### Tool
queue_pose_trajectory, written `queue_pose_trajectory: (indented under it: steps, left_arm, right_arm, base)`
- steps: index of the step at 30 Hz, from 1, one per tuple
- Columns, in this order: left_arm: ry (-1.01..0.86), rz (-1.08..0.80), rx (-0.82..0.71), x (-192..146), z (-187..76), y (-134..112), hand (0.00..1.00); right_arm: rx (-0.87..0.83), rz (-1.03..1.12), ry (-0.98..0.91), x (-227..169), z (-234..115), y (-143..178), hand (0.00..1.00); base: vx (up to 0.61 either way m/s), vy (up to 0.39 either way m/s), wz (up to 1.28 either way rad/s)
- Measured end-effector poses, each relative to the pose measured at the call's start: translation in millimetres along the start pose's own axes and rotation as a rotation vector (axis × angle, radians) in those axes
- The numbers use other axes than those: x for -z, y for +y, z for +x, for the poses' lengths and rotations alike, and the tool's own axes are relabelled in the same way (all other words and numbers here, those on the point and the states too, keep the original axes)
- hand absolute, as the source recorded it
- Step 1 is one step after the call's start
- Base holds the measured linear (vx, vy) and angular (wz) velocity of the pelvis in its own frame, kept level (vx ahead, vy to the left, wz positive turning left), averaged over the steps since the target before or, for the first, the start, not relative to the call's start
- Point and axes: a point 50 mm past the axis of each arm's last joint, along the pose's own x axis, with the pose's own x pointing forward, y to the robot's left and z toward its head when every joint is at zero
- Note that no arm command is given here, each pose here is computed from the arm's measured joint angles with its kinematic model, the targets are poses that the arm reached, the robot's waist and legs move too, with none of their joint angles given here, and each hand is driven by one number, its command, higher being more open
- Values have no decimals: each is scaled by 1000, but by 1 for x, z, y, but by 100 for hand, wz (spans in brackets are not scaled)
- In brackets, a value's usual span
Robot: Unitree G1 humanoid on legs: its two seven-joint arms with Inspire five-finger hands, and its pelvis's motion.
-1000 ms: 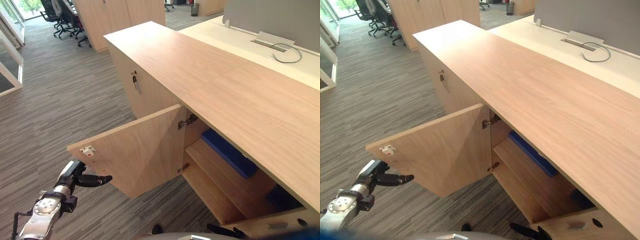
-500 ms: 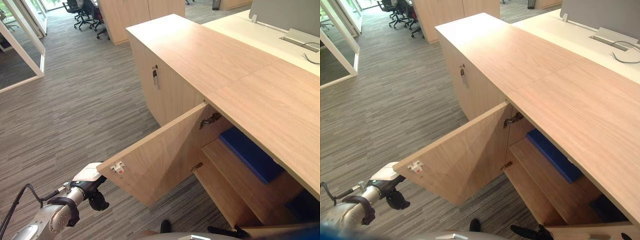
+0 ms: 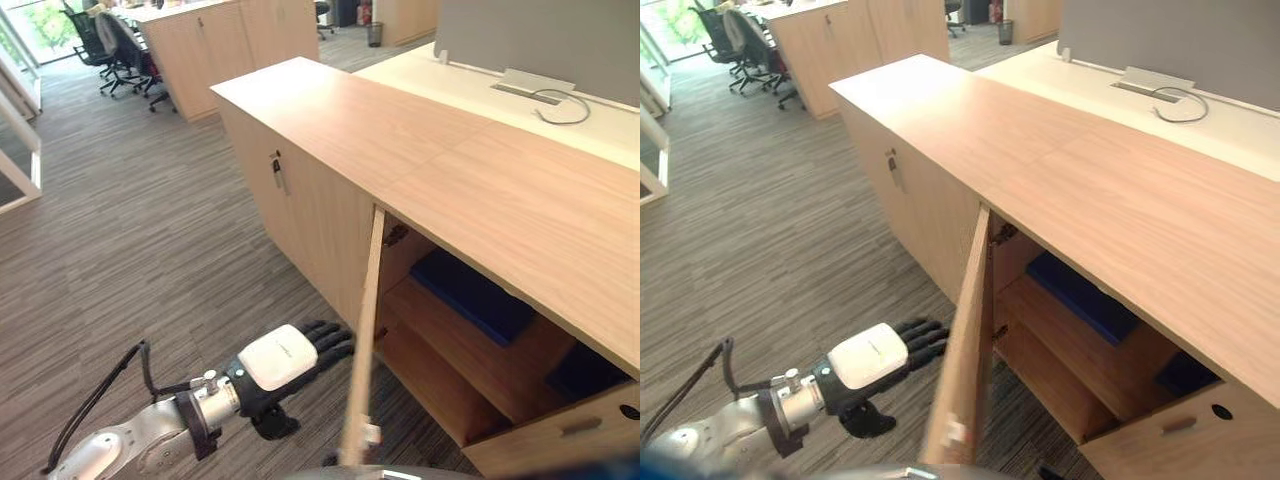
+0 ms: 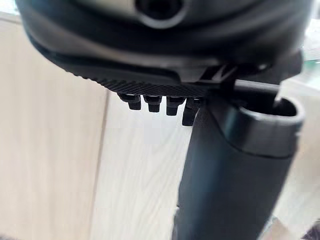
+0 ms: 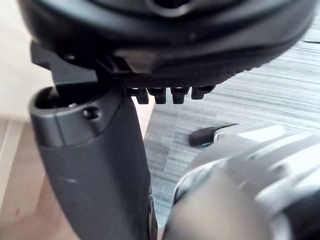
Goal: Walk over to the cabinet, pick up the folder, carry it to the office cabinet, place the folder inside the office cabinet, then close the office cabinet door
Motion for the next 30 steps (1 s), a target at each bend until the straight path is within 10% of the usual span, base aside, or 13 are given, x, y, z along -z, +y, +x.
queue_pose_trajectory:
  steps: [9, 25, 30]
  left_arm:
    - [-85, -20, 10, -12, 8, -1, 100]
    - [84, -308, -132, 4, 33, -27, 100]
    - [279, -503, -262, 23, 54, -56, 100]
  right_arm:
    - [255, 425, 127, 47, -13, -77, 100]
    - [201, 574, 192, 65, -16, -65, 100]
    - [34, 308, 93, 13, 0, -16, 100]
  base:
    - [3, -62, -45]
    - [33, -49, -59]
    - [36, -106, -50]
